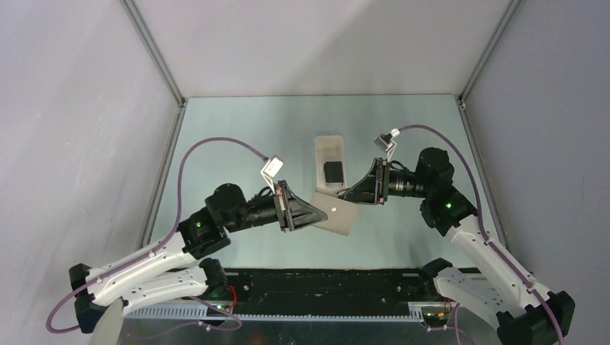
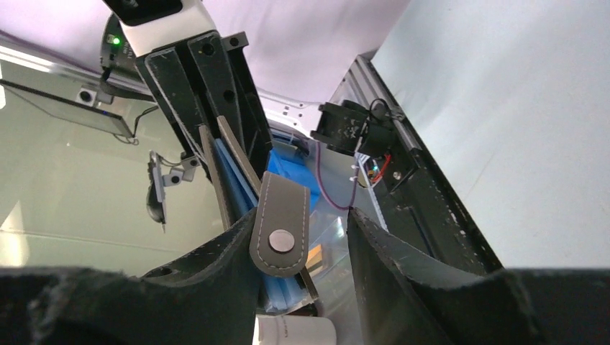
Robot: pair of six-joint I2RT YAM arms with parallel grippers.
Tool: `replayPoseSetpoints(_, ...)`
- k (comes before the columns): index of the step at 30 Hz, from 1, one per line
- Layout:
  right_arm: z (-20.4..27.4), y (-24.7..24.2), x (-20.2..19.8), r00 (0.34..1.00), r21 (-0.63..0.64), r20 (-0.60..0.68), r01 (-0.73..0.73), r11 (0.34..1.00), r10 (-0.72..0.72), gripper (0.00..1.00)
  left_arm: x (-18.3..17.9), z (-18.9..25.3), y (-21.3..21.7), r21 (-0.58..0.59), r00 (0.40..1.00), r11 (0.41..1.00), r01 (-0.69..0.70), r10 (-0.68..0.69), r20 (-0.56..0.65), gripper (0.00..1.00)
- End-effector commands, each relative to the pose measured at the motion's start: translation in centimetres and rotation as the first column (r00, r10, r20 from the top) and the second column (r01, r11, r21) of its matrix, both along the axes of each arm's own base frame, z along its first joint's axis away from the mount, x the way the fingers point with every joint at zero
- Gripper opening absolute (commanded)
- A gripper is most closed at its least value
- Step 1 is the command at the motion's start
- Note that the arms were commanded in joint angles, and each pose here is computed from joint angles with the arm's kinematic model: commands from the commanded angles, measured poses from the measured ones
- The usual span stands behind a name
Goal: Put the credit cards into the card holder
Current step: Open the card holder at the center of the board.
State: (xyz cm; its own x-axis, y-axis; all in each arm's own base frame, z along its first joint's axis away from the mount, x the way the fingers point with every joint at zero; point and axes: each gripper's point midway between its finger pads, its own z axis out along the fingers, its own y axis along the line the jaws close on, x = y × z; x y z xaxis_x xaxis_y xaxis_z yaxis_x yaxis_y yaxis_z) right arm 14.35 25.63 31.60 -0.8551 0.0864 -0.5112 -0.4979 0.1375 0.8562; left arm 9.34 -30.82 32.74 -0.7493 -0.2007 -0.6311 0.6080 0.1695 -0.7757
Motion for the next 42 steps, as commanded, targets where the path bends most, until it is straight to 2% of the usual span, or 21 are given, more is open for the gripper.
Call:
replayPoseSetpoints(1,1.8,0.7,-1.1,0.997,0.075,0.033,-0.070,0.995,0.068,0.50,0.7,2.1,0.3,-0.053,0.994,0.998,-0.040,0.046,0.102,0.00)
replayPoseSetpoints(8,2.9,1.8,-2.0,0.992,0.125,0.017,-0.130,0.984,0.128,0.49,0.6,1.2,-0.2,-0.029,0.995,0.999,-0.024,0.027,0.100,0.00)
replayPoseSetpoints(10,3.2,1.8,-2.2,0.991,0.134,0.012,-0.136,0.982,0.136,0.43,0.7,1.2,-0.1,-0.030,0.994,0.999,-0.033,0.036,0.104,0.00)
replayPoseSetpoints(12,3.5,1.8,-2.4,0.990,0.142,0.013,-0.143,0.979,0.143,0.31,0.9,1.1,0.0,-0.030,0.994,0.999,-0.045,0.048,0.103,0.00)
replayPoseSetpoints(16,4.0,1.6,-2.8,0.988,0.152,0.022,-0.151,0.977,0.150,0.02,1.1,0.8,0.1,-0.029,0.993,0.998,-0.059,0.061,0.100,0.00)
replayPoseSetpoints(19,4.0,1.5,-2.9,0.989,0.151,0.024,-0.150,0.977,0.149,0.00,1.3,0.4,0.1,-0.022,0.992,0.997,-0.072,0.074,0.098,0.00)
replayPoseSetpoints(21,4.0,1.4,-2.9,0.989,0.150,0.029,-0.147,0.978,0.144,0.00,1.7,0.1,0.3,-0.019,0.991,0.995,-0.093,0.094,0.097,0.08)
replayPoseSetpoints(22,4.0,1.3,-2.8,0.989,0.150,0.032,-0.146,0.978,0.143,0.00,1.9,0.0,0.3,-0.018,0.990,0.994,-0.105,0.106,0.096,0.16)
replayPoseSetpoints(23,4.1,1.3,-2.8,0.989,0.151,0.037,-0.145,0.978,0.141,0.00,2.0,-0.2,0.4,-0.015,0.989,0.994,-0.111,0.112,0.096,0.26)
replayPoseSetpoints(24,4.2,1.1,-2.8,0.990,0.153,0.042,-0.140,0.978,0.135,0.00,2.1,-0.2,0.4,-0.013,0.988,0.993,-0.119,0.120,0.103,0.45)
replayPoseSetpoints(25,4.2,1.0,-2.7,0.990,0.153,0.046,-0.138,0.979,0.132,0.00,2.2,-0.3,0.4,-0.010,0.986,0.992,-0.125,0.125,0.106,0.55)
replayPoseSetpoints(26,4.2,0.8,-2.5,0.992,0.145,0.047,-0.126,0.981,0.120,0.00,2.5,-0.4,0.5,-0.008,0.984,0.990,-0.137,0.138,0.110,0.69)
replayPoseSetpoints(29,3.9,0.4,-1.8,0.994,0.104,0.068,-0.088,0.991,0.081,0.00,3.5,-0.8,1.1,-0.002,0.970,0.979,-0.204,0.203,0.136,0.97)
replayPoseSetpoints(31,3.3,0.0,-1.2,0.989,0.041,0.136,-0.062,0.997,0.056,0.00,4.2,-0.4,2.2,-0.013,0.951,0.966,-0.259,0.257,0.169,0.99)
replayPoseSetpoints(32,3.2,-0.2,-1.1,0.992,0.004,0.122,-0.046,0.999,0.045,0.00,4.6,-0.4,2.7,-0.008,0.942,0.958,-0.286,0.283,0.183,0.99)
replayPoseSetpoints(37,2.9,-1.4,-0.5,0.964,-0.118,0.265,0.026,0.993,0.006,0.00,7.0,0.6,7.3,-0.039,0.824,0.869,-0.494,0.482,0.296,1.00)
replayPoseSetpoints(39,3.0,-1.7,-0.4,0.955,-0.138,0.298,0.041,0.990,0.002,0.00,7.3,0.9,8.7,-0.059,0.785,0.843,-0.534,0.520,0.336,1.00)
replayPoseSetpoints(42,3.1,-2.4,0.0,0.939,-0.176,0.342,0.095,0.980,-0.030,0.00,7.4,0.8,9.9,-0.061,0.762,0.825,-0.562,0.545,0.350,1.00)
